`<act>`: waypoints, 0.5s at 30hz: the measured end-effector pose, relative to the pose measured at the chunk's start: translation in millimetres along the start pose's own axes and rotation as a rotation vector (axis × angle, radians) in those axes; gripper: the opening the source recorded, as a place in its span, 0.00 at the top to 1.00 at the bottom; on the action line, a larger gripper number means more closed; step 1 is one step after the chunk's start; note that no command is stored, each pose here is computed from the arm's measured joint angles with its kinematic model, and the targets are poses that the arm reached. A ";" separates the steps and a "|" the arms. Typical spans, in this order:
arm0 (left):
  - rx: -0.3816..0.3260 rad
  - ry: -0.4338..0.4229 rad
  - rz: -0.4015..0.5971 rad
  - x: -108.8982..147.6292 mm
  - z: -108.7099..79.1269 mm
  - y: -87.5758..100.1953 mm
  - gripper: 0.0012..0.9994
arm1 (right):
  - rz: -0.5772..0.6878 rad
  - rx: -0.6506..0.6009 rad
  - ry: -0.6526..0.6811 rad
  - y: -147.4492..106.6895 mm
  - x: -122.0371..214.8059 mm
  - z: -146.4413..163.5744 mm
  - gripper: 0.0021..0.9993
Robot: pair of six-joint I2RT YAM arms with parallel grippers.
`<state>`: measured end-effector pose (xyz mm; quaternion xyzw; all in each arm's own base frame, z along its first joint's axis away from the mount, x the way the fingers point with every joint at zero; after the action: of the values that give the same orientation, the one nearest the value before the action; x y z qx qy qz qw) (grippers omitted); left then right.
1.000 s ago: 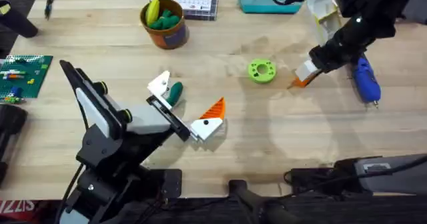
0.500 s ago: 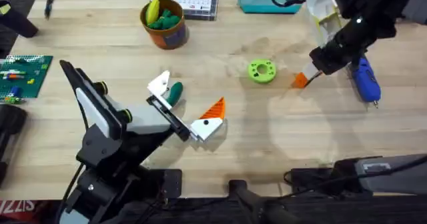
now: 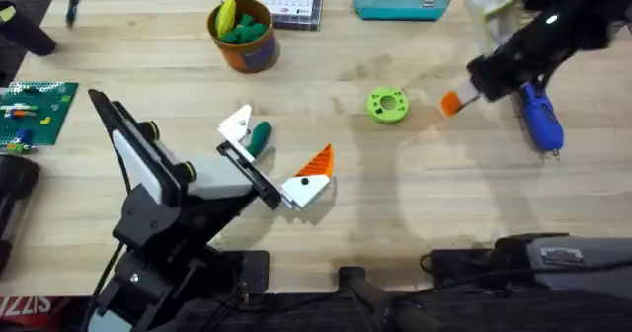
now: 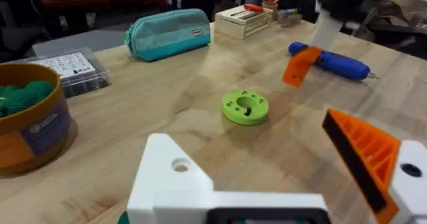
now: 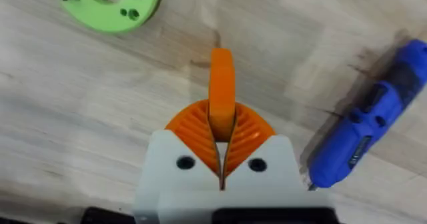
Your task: Pick up the gripper from the table and insert it into the empty holder that is missing its gripper. Then pick up a screw, insert it into the mounting hole, and use the screwdriver to tighten it. Finally, clean up the table by picking up the vegetable and placing it into the bucket.
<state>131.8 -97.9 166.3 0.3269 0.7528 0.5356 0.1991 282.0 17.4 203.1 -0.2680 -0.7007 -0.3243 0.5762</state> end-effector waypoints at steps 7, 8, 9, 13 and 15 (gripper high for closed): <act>0.000 0.000 0.000 0.0 0.0 0.0 0.01 | -0.297 -0.019 0.010 18.8 61.5 5.5 0.98; 0.000 0.000 0.000 0.0 0.0 0.0 0.01 | -0.338 -0.028 0.035 20.7 67.4 8.7 0.98; 0.000 0.000 0.000 0.0 0.0 0.0 0.01 | -0.376 -0.040 0.072 22.6 71.9 12.8 0.98; 0.000 0.000 0.000 0.0 0.0 0.0 0.01 | -0.490 -0.084 0.267 31.7 80.6 29.0 0.98; 0.000 0.001 0.000 0.0 0.1 0.0 0.01 | -0.541 -0.091 0.375 36.4 84.6 36.8 0.98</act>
<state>131.8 -97.8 166.3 0.3266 0.7529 0.5357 0.1989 269.6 69.1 286.8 -0.0336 -0.6129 -0.5403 0.5756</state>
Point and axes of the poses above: each hand's point on the last joint's axis, 136 mm out from that joint toward the fingers, its own x axis back along the fingers, its own z axis along the line the jaws close on, y = z × x, the point moved 8 cm from there along x, back along the fingers, and after that the axes turned 15 degrees about x, right-handed, at the moved point
